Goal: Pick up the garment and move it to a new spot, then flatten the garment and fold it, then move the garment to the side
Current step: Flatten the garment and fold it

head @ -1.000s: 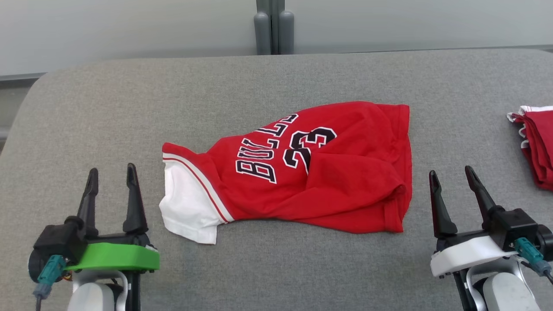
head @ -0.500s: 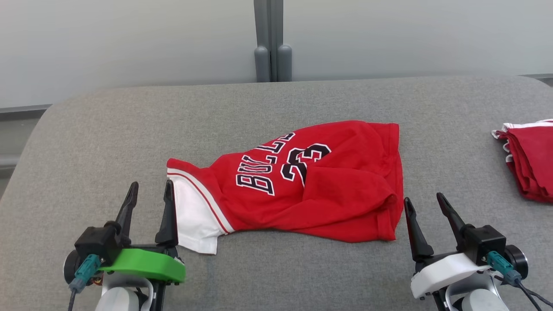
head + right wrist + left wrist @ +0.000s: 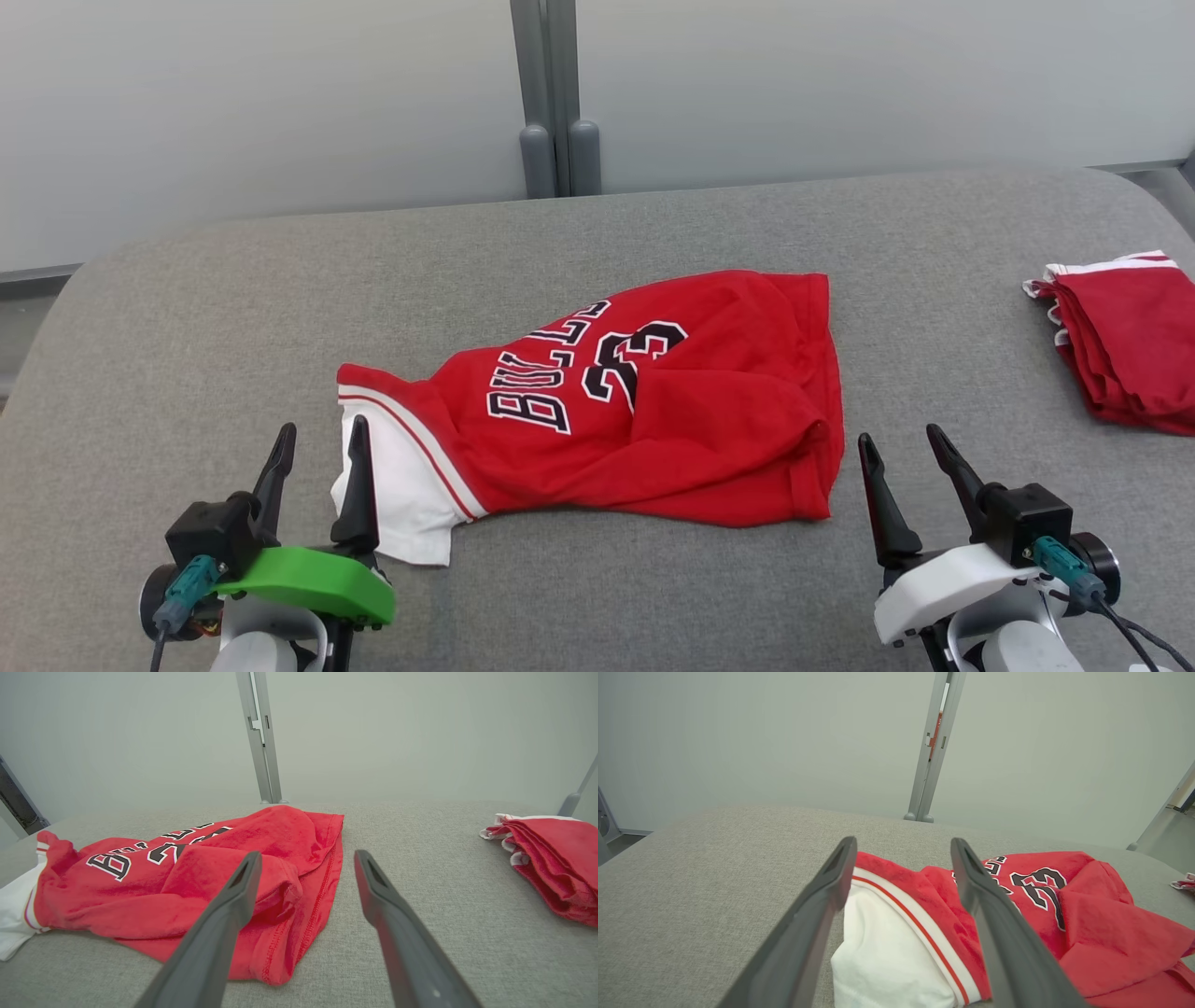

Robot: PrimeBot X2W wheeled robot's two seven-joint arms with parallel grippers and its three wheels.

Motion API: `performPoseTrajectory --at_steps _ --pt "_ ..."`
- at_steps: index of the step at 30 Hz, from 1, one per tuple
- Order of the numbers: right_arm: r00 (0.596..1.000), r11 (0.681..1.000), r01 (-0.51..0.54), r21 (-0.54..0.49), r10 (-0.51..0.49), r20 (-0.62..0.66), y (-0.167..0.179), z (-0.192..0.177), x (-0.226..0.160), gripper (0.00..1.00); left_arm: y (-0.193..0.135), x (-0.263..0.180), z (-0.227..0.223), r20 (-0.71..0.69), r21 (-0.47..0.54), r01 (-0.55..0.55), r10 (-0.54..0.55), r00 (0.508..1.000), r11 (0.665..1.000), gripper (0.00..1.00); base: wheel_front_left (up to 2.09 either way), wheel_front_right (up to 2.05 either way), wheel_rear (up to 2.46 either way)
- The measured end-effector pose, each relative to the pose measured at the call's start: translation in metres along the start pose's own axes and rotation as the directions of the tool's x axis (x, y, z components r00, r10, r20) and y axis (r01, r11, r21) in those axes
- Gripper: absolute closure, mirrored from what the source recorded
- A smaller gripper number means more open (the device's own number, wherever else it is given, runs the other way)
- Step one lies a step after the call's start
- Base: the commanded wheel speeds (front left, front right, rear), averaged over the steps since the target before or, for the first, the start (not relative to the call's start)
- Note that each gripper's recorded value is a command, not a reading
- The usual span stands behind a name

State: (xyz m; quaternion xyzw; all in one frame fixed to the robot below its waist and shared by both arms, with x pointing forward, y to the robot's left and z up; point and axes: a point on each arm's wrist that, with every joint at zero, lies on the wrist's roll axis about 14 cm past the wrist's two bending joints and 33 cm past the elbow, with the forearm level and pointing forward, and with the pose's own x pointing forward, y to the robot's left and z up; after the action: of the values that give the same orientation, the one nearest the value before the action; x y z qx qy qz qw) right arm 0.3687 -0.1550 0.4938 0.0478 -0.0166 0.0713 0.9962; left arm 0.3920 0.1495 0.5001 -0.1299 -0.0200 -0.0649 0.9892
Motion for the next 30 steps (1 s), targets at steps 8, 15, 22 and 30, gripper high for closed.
performPoseTrajectory --at_steps 8,15,22,30 --pt "1.000 1.000 0.017 0.002 -0.017 0.010 -0.005 0.003 -0.001 0.00 -0.003 -0.001 -0.007 -0.020 -0.001 0.009 -0.009 1.000 1.000 0.00 0.00 0.00 0.00" --pt "1.000 1.000 0.004 -0.019 -0.004 0.018 -0.004 0.006 0.005 0.00 0.012 -0.005 -0.023 -0.076 0.023 -0.025 0.026 0.997 0.999 0.00 0.00 0.00 0.00" --pt "0.998 0.999 -0.024 -0.028 0.022 -0.059 -0.001 -0.009 0.015 0.00 0.027 -0.007 -0.055 -0.189 0.061 -0.062 0.073 0.979 0.996 0.00 0.00 0.00 0.00" --pt "0.966 0.999 -0.033 -0.021 0.027 -0.256 -0.004 -0.037 0.027 0.00 0.036 0.007 -0.089 -0.332 0.080 -0.091 0.113 0.937 0.993 0.00 0.00 0.00 0.00"
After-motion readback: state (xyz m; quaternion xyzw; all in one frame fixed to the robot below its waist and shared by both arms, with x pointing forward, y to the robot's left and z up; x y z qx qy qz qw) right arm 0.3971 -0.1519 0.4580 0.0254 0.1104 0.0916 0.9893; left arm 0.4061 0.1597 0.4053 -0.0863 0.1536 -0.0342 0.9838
